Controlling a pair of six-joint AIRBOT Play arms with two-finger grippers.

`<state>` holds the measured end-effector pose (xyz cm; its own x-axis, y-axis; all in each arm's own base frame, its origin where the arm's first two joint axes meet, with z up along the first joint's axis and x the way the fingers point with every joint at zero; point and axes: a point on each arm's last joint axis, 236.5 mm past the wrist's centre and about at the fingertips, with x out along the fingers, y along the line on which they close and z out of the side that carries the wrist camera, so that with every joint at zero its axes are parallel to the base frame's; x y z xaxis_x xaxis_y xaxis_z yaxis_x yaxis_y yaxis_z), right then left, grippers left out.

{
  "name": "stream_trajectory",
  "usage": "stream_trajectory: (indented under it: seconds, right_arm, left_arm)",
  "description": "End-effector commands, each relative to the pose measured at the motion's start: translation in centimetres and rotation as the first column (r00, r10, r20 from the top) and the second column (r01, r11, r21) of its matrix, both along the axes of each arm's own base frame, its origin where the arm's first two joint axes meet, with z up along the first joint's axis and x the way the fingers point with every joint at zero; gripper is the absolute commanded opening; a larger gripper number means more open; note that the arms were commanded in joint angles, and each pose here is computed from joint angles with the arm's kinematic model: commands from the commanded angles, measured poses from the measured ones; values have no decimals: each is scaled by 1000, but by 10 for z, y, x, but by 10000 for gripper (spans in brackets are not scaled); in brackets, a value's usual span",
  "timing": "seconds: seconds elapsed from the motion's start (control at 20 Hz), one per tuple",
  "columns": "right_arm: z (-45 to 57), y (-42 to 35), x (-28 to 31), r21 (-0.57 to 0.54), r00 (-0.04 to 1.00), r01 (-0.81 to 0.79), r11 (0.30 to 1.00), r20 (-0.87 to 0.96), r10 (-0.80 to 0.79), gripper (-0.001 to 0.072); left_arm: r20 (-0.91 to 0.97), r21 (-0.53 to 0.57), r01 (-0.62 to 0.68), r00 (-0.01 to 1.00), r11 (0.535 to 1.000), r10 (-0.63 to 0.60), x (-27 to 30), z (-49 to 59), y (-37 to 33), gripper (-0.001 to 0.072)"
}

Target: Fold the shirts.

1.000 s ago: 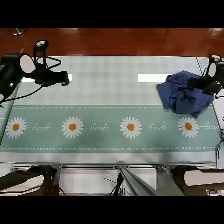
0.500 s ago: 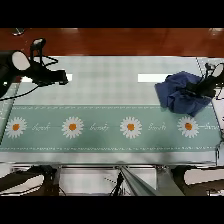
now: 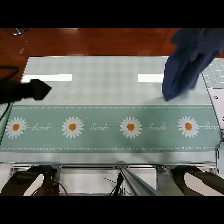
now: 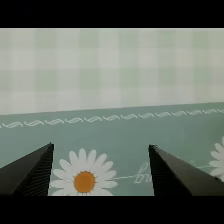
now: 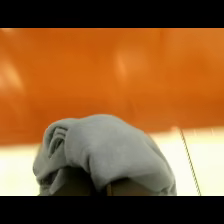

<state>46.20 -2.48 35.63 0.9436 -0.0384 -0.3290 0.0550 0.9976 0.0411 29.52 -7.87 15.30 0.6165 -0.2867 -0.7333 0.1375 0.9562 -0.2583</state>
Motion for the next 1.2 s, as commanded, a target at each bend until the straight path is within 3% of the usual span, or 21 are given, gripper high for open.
stream_trajectory:
  seconds: [0.0,0.15,0.3,0.55,0.75,0.9,1.05,1.15]
  right_arm:
    - [115,52,-64,-39,956,-120,992,266,126,28]
    - [157,89,-101,-151,901,-216,965,351,257,28]
    - [147,122,-126,-160,887,-325,932,290,359,28]
    - [41,208,-164,-81,773,-633,770,-109,624,28]
    - [-78,268,-177,23,614,-739,674,-391,686,28]
    - [-165,303,-163,191,586,-677,710,-443,678,29]
    - [-228,364,-173,478,456,-621,622,-424,782,29]
    - [-253,398,-178,613,370,-571,547,-403,837,29]
  left_arm:
    - [63,-80,50,997,995,-45,-51,-18,-20,702]
    - [36,-116,57,998,992,-53,-70,-45,-25,702]
    - [34,-117,48,998,992,-44,-68,-52,-24,702]
    - [161,-142,15,987,990,9,-44,-29,-21,702]
    - [184,-155,1,982,988,28,-39,-24,-19,701]
    - [186,-156,-1,982,988,30,-39,-24,-19,702]
    - [185,-155,-1,982,988,30,-38,-24,-19,702]
    - [180,-155,-1,983,988,30,-38,-25,-19,702]
